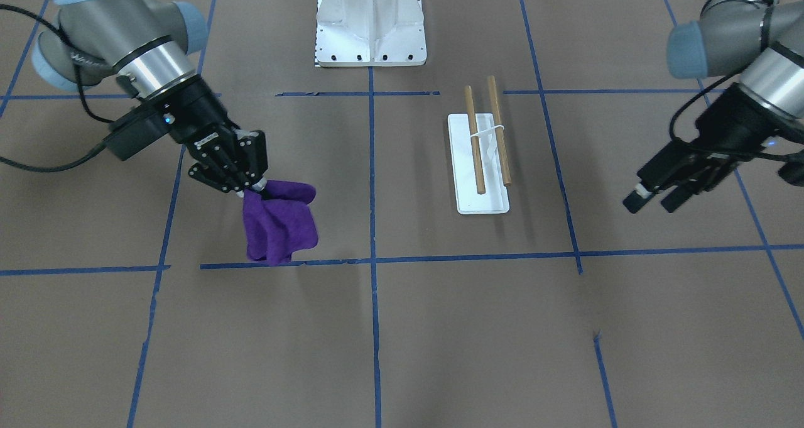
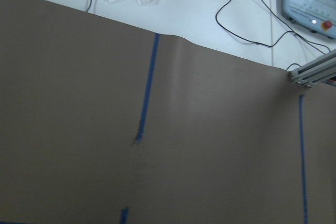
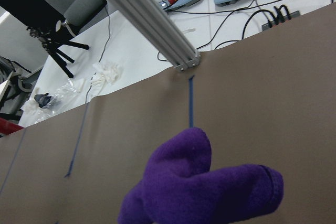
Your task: Hang towel on rack
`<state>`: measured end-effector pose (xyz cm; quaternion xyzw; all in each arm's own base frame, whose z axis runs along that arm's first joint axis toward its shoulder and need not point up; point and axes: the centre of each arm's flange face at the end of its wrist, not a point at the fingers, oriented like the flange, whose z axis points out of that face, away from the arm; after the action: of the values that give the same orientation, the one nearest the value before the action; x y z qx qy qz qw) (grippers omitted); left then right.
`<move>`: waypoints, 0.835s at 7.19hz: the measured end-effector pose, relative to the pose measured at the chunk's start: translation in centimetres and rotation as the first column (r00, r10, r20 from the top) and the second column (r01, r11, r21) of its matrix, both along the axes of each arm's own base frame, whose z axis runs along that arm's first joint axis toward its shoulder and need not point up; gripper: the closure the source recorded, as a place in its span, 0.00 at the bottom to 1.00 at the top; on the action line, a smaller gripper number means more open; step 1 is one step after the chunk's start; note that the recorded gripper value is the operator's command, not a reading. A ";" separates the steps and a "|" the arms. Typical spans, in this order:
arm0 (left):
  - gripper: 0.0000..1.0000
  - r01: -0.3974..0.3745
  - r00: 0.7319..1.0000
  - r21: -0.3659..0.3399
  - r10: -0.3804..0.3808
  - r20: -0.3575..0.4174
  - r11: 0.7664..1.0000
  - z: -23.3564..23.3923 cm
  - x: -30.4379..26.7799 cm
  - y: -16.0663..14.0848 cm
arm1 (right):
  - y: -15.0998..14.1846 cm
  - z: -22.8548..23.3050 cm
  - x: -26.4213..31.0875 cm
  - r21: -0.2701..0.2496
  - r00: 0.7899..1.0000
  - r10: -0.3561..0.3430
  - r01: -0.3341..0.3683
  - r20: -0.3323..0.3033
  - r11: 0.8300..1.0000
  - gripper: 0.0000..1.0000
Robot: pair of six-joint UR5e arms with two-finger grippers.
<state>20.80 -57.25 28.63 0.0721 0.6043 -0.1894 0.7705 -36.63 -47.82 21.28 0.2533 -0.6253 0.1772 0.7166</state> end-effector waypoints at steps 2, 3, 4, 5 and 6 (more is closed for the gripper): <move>0.00 -0.098 0.978 -0.118 0.073 -0.196 0.988 -7.0 8.5 3.5 | 4.0 -4.1 -1.9 0.046 0.997 -0.016 0.012 0.077 0.999 1.00; 0.00 -0.158 0.959 -0.163 0.113 -0.259 0.974 -10.4 12.1 5.2 | 5.2 -5.2 -2.3 0.062 0.995 -0.013 0.007 0.097 0.998 1.00; 0.01 -0.200 0.944 -0.201 0.133 -0.303 0.959 -13.0 14.3 6.5 | 6.2 -5.9 -2.6 0.073 0.994 -0.009 0.001 0.110 0.997 1.00; 0.03 -0.220 0.934 -0.228 0.138 -0.329 0.948 -14.4 15.3 7.2 | 6.9 -6.4 -2.7 0.081 0.993 -0.009 -0.001 0.120 0.997 1.00; 0.05 -0.230 0.929 -0.240 0.139 -0.343 0.943 -15.2 15.7 7.5 | 7.3 -6.7 -2.7 0.086 0.992 -0.009 -0.002 0.128 0.996 1.00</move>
<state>36.46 -49.79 13.47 -0.1252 0.6933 -0.2070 0.6788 -39.32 -40.50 14.57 0.2708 -0.6775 0.1646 0.6637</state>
